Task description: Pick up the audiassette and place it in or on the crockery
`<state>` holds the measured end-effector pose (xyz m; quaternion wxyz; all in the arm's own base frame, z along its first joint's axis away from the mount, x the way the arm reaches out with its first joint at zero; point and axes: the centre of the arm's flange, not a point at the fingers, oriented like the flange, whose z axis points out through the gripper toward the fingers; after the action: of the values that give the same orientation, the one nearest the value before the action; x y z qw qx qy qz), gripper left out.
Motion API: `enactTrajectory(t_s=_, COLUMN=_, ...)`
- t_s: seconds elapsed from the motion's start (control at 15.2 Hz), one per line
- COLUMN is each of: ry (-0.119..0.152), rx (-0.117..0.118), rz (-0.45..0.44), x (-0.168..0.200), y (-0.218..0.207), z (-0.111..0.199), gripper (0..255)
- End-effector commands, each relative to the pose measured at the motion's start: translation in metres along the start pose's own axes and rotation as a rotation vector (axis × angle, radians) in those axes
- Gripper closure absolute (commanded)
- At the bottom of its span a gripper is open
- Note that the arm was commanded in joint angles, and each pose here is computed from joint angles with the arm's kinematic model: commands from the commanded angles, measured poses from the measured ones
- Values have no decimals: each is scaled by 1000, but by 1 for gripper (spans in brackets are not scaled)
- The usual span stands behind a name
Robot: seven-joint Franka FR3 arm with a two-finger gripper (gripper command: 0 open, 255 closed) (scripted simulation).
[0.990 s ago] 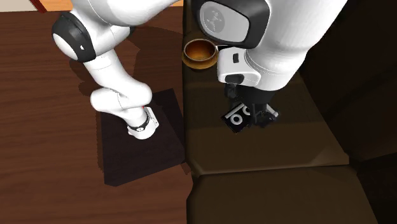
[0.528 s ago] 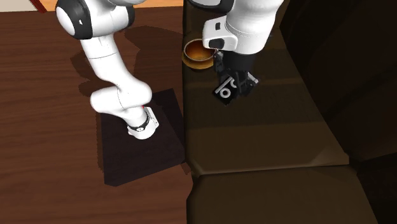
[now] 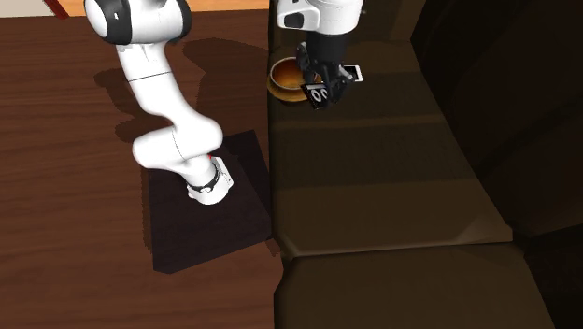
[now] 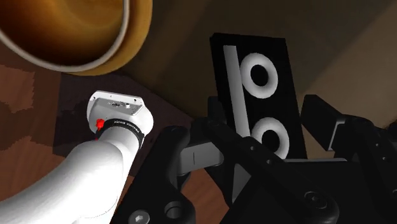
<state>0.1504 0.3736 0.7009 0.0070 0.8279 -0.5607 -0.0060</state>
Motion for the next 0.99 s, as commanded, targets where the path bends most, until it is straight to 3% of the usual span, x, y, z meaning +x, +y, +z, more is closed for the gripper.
enactTrajectory(t_s=0.0, ry=-1, rx=-1, rz=1, x=-11, y=26, z=2, gripper=255)
enactTrajectory(t_s=0.46, ry=-1, rx=-1, rz=1, x=-49, y=110, z=3, gripper=255)
enactTrajectory(t_s=0.53, ry=-1, rx=1, rz=0, x=-41, y=98, z=1, gripper=255)
enactTrajectory(t_s=0.59, ry=-1, rx=1, rz=0, x=-41, y=98, z=1, gripper=0)
enactTrajectory(t_s=0.92, ry=-3, rx=6, rz=32, x=-4, y=80, z=52, gripper=0)
